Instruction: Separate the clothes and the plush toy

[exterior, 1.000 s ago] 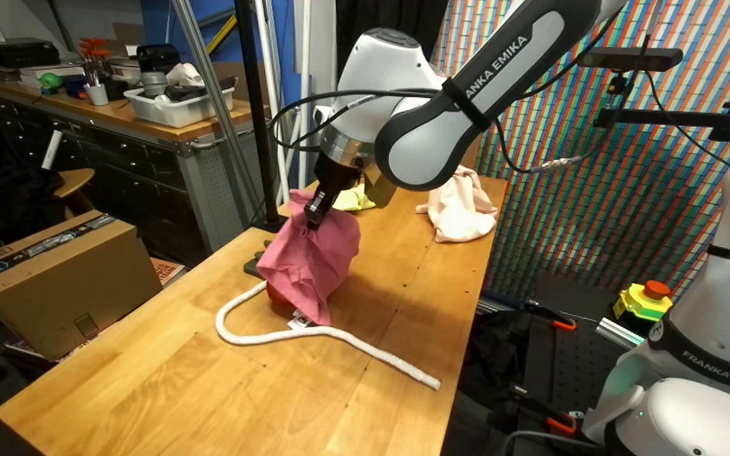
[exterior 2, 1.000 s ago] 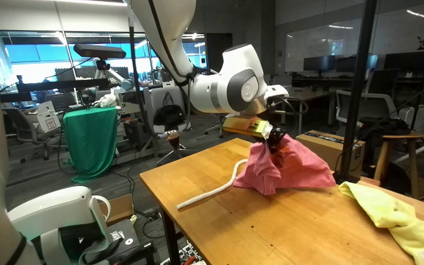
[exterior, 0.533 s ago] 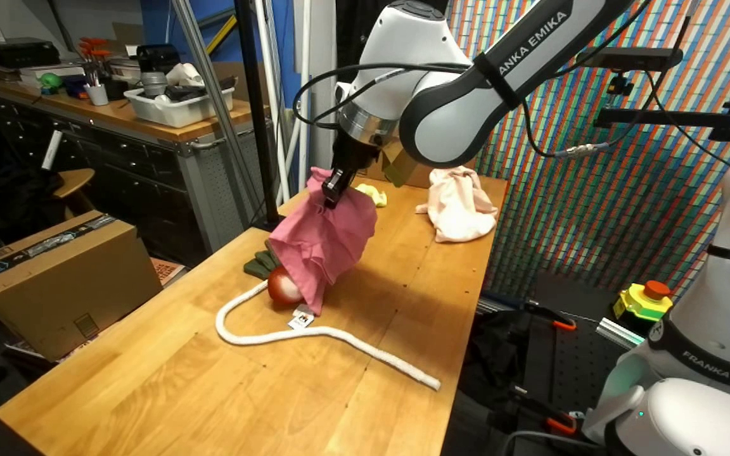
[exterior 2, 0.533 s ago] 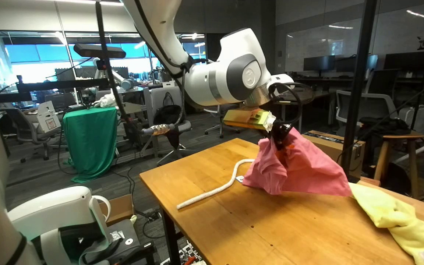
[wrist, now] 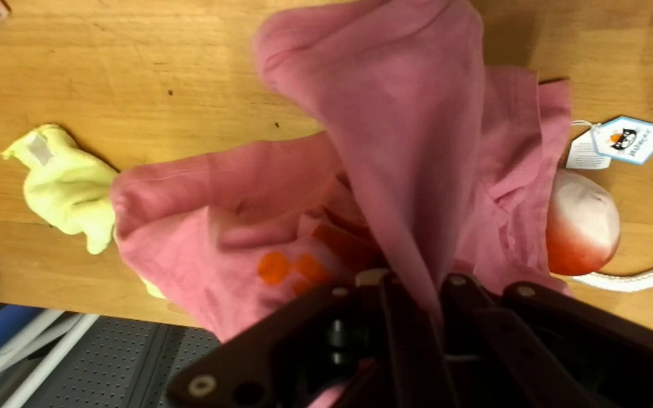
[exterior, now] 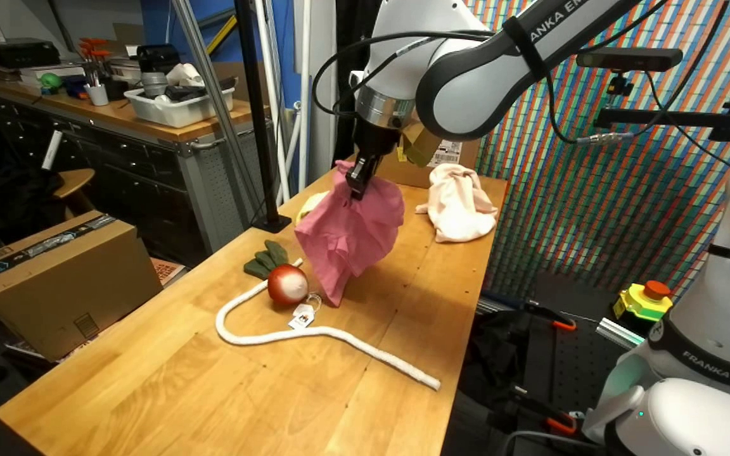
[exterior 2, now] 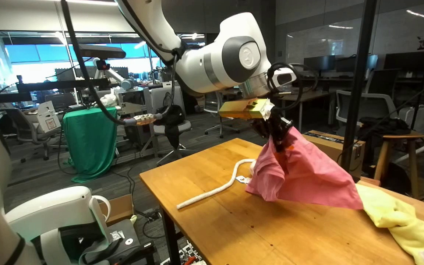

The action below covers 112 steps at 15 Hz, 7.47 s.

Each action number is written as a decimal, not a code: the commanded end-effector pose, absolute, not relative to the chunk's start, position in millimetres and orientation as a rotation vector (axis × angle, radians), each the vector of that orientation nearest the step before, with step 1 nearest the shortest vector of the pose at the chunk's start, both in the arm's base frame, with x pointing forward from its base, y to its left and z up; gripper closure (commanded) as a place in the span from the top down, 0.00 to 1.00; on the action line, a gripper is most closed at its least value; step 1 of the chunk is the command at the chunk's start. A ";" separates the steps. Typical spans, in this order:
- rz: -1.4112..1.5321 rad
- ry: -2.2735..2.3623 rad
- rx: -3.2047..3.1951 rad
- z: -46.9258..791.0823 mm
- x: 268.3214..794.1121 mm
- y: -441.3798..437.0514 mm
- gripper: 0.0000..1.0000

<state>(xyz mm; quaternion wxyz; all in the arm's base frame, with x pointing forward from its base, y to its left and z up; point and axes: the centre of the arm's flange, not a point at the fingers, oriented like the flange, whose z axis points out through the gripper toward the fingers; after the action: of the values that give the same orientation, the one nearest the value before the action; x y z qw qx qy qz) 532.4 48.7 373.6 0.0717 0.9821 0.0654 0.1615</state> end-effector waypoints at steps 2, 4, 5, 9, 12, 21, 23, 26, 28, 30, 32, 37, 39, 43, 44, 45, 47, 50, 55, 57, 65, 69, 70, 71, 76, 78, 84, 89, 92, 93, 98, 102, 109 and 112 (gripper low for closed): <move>0.439 0.137 2.887 396.3 510.1 37.5 0.03; 0.403 0.109 2.863 399.0 504.7 31.7 0.03; 0.385 0.099 2.852 399.8 501.8 29.0 0.03; 0.307 0.071 2.823 399.0 493.6 23.5 0.03; 0.250 0.062 2.809 396.2 489.8 21.7 0.03; 0.075 0.193 2.867 365.2 482.9 35.7 0.03; 0.045 0.269 2.893 354.9 482.9 40.8 0.03; -0.027 0.366 2.927 340.0 484.8 47.8 0.03; -0.077 0.405 2.945 331.0 485.4 49.7 0.03; -0.118 0.437 2.957 322.3 485.5 50.4 0.03; -0.148 0.458 2.964 315.1 485.8 50.6 0.03; -0.189 0.501 2.960 292.9 489.4 50.7 0.03; -0.208 0.505 2.964 286.3 491.8 50.2 0.03; -0.231 0.503 2.962 280.3 494.3 48.9 0.30; -0.230 0.501 2.959 279.8 494.8 48.5 0.31; -0.231 0.499 2.962 279.5 495.6 48.2 0.37; -0.238 0.496 2.959 279.3 496.5 47.3 0.53; -0.229 0.490 2.955 282.5 497.4 46.5 0.76; -0.164 0.489 2.942 298.6 501.7 49.3 1.00; -0.132 0.499 2.941 305.2 504.6 53.0 1.00; 0.070 0.610 3.035 320.6 519.7 81.3 1.00; 0.138 0.716 3.081 322.4 527.8 107.7 1.00; 0.141 0.746 3.085 322.4 529.2 115.3 1.00; 0.140 0.776 3.085 321.1 531.4 124.0 1.00; 0.138 0.898 3.059 311.7 542.9 162.9 1.00; 0.138 0.923 3.044 304.7 549.3 176.1 1.00; 0.199 0.979 2.974 278.7 568.0 200.4 1.00; 0.310 0.949 2.936 259.0 586.9 216.7 1.00; 0.335 0.932 2.931 249.2 594.8 221.4 1.00; 0.337 0.926 2.927 246.3 596.6 221.6 1.00; 0.356 0.893 2.885 237.9 607.1 218.5 1.00; 0.387 0.882 2.836 243.3 609.8 216.4 1.00; 0.386 0.878 2.786 241.2 613.4 214.4 1.00; 0.373 0.872 2.779 236.6 614.6 210.4 1.00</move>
<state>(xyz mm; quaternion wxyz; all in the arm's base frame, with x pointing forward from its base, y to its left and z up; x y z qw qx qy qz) 605.7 208.3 241.0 0.0896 0.9420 0.3006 0.1192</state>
